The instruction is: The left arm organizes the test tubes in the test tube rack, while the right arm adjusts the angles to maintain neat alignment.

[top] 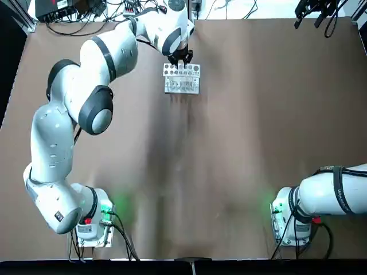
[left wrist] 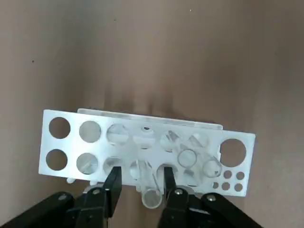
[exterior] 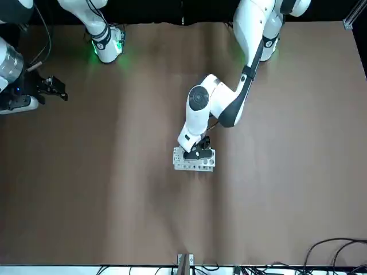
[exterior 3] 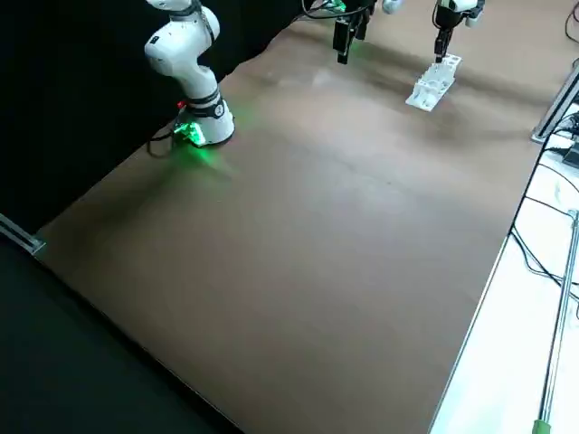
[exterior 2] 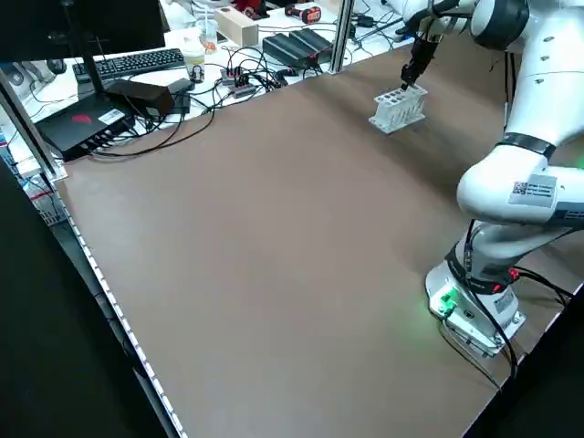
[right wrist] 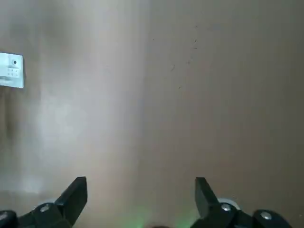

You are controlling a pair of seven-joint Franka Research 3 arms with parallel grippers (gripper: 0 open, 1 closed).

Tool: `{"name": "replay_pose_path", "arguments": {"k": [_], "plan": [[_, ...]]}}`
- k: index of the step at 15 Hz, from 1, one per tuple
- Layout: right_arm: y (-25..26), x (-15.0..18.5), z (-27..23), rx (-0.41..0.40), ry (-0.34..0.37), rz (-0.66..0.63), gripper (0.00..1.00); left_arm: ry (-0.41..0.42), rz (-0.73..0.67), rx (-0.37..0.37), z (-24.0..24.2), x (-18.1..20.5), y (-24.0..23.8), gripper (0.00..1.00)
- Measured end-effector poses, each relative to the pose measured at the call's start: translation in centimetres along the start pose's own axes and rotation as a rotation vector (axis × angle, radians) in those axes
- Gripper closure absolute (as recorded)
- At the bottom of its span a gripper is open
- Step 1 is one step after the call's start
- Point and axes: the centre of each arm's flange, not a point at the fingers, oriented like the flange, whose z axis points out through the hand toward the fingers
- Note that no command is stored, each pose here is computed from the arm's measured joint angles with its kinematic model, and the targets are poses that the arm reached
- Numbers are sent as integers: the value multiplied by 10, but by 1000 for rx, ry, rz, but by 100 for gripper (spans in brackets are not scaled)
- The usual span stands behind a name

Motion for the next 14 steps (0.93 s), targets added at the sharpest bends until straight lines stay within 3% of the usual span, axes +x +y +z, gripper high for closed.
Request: {"name": "replay_pose_path", "arguments": {"k": [14], "plan": [[0, 0, 0, 0, 0, 0, 0, -28, 1, 29, 5, -3, -3, 62]]}}
